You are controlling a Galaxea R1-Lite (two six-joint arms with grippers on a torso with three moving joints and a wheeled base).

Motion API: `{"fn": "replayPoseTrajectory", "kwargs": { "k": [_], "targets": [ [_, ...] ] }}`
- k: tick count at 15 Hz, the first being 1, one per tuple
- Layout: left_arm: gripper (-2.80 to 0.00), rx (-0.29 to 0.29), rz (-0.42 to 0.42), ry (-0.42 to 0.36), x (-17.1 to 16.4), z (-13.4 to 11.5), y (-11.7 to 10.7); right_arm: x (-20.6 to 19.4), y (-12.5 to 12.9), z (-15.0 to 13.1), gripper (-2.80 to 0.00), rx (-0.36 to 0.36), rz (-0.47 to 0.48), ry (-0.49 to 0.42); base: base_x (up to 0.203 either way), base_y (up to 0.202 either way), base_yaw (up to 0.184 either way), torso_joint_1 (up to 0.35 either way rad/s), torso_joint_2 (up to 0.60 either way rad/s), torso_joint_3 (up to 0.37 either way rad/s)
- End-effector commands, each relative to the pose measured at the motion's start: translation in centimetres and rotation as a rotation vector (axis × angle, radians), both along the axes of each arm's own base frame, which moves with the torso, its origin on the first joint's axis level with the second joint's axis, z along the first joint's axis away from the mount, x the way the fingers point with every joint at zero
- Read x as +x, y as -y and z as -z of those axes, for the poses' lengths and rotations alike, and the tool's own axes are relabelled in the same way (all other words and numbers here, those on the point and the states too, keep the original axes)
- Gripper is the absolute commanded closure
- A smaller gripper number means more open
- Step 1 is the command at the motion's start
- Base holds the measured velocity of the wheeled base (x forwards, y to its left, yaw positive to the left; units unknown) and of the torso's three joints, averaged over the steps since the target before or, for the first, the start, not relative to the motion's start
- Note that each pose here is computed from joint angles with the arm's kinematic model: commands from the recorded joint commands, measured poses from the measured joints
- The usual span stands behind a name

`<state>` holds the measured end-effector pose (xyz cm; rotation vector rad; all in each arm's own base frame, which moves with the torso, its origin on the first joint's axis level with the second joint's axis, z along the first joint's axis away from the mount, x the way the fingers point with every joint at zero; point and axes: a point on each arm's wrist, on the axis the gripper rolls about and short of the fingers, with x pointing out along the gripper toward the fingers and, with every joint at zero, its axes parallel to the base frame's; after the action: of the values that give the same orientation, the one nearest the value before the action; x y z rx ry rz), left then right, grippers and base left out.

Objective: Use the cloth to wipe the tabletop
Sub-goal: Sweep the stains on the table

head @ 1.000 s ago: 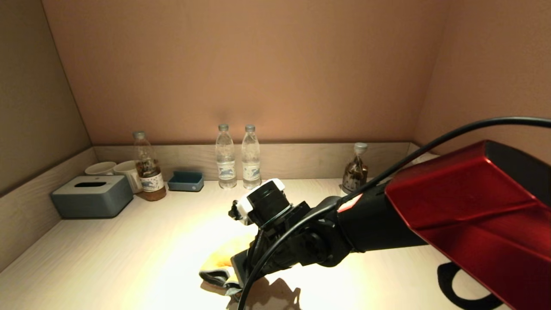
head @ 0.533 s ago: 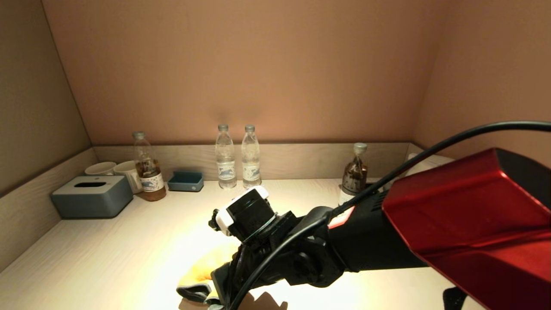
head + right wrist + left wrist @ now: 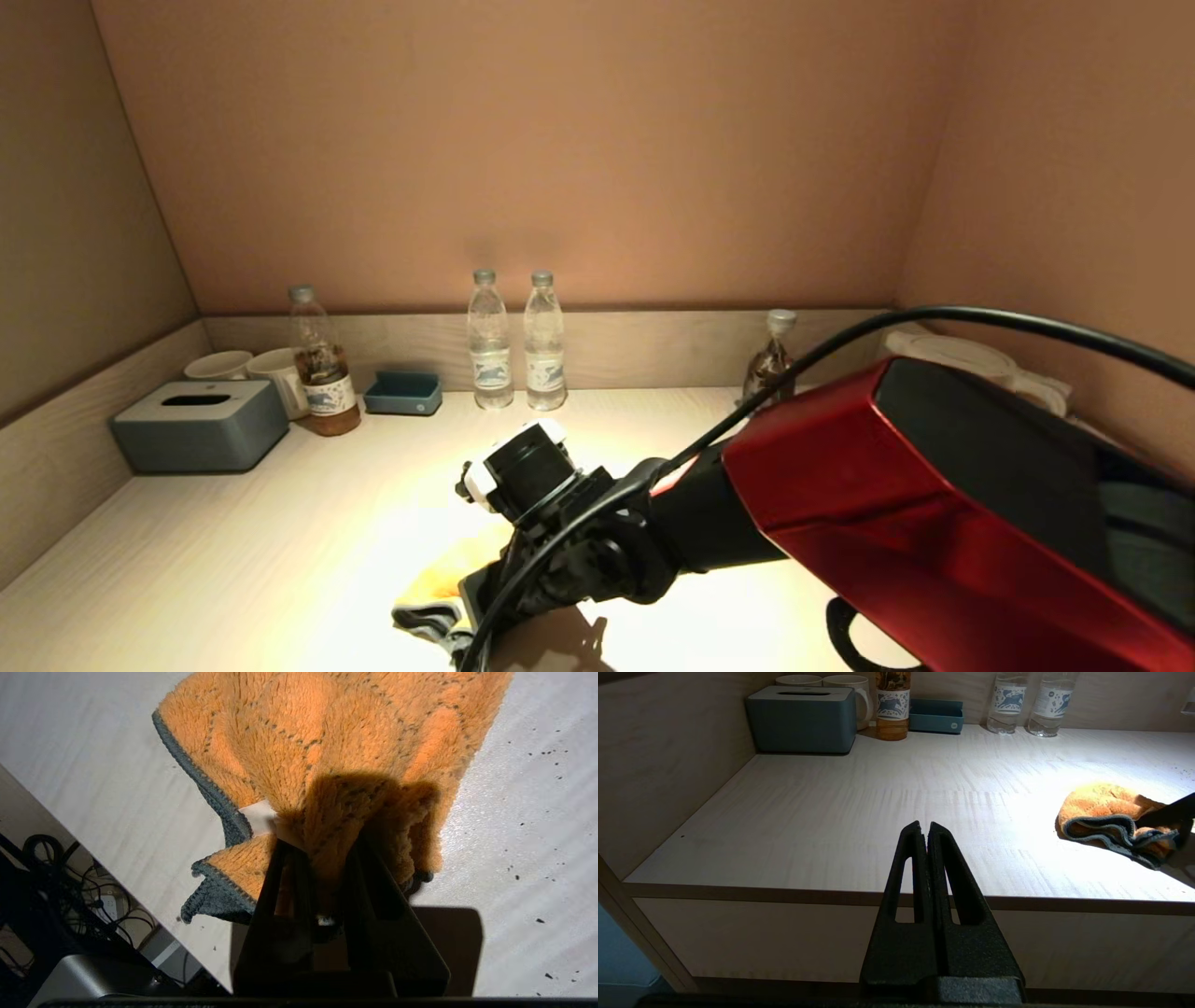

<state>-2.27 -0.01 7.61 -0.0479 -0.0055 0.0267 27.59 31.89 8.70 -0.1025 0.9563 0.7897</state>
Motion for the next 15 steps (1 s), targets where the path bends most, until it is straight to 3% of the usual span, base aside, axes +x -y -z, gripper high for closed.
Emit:
{"fn": "replayPoseTrajectory", "kwargs": {
  "k": [1, 6, 8, 13, 15],
  "targets": [
    [0.00, -0.001, -0.001, 0.000, 0.0, 0.0, 0.0, 1.4, 0.3, 1.8, 0.00, -0.023, 0.042, -0.030, 0.000, 0.000, 0.000, 0.000, 0.00, 0.000],
    [0.00, -0.001, -0.001, 0.000, 0.0, 0.0, 0.0, 4.2, 5.1, 1.7, 0.00, -0.039, 0.173, -0.051, 0.000, 0.000, 0.000, 0.000, 0.00, 0.000],
    [0.00, -0.001, -0.001, 0.000, 0.0, 0.0, 0.0, 4.4, 6.1, 1.6, 0.00, -0.043, 0.196, -0.054, 0.000, 0.000, 0.000, 0.000, 0.00, 0.000],
    [0.00, -0.001, -0.001, 0.000, 0.0, 0.0, 0.0, 4.8, 11.7, 1.0, 0.00, -0.063, 0.311, -0.080, 0.000, 0.000, 0.000, 0.000, 0.00, 0.000],
    [0.00, -0.001, -0.001, 0.000, 0.0, 0.0, 0.0, 4.7, 12.4, 0.8, 0.00, -0.061, 0.323, -0.076, 0.000, 0.000, 0.000, 0.000, 0.00, 0.000]
  ]
}}
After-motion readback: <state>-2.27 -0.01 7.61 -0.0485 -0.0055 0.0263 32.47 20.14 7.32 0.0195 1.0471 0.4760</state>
